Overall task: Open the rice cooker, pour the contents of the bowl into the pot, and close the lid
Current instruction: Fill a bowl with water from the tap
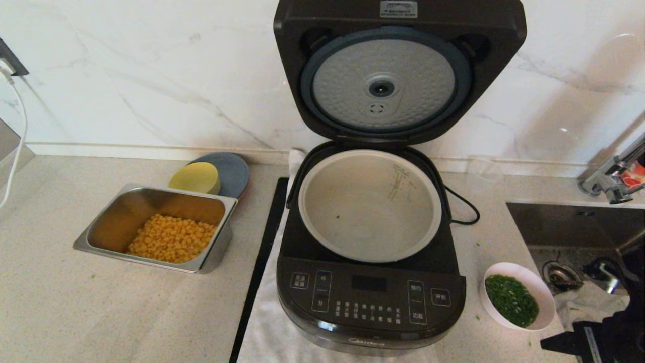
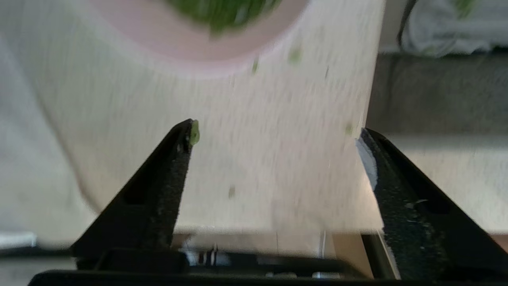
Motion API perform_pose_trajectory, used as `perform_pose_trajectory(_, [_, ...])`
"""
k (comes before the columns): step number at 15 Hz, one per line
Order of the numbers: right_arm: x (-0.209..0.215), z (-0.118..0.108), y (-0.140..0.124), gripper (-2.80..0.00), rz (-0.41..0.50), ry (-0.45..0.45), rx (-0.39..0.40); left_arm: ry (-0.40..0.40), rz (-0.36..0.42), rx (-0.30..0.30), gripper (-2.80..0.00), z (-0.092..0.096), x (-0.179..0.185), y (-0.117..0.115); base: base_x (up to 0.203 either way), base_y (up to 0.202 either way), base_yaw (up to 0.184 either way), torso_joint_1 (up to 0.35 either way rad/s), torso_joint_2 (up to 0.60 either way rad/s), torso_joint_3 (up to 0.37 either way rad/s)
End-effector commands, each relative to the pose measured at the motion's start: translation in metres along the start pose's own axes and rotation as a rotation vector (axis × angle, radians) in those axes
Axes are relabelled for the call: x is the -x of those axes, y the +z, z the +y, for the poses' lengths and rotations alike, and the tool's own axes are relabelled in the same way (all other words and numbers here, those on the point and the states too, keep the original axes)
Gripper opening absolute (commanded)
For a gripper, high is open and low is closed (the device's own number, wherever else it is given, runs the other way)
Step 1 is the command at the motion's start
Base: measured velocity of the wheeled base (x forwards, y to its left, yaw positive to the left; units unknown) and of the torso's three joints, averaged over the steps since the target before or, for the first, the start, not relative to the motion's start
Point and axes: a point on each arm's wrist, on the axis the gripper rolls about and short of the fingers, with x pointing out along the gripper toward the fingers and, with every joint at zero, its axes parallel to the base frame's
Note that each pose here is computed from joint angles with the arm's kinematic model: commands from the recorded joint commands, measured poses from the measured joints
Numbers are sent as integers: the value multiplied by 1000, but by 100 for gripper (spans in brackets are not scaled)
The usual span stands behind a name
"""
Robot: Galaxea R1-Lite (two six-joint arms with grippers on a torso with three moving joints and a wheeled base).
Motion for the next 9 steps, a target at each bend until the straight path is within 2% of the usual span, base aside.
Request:
perform_pose_trajectory(1, [-21, 0, 8, 0, 34, -29, -27, 0, -1, 0, -280, 0, 0, 0, 0, 0, 0, 0, 0, 0])
perform_pose_trajectory(4, [-29, 0, 16, 0, -5, -44, -49, 0, -1, 0, -280, 0, 0, 0, 0, 0, 0, 0, 0, 0])
perform_pose_trajectory(9, [-37, -1, 21, 0, 5, -50, -59, 0, -1, 0, -280, 0, 0, 0, 0, 0, 0, 0, 0, 0])
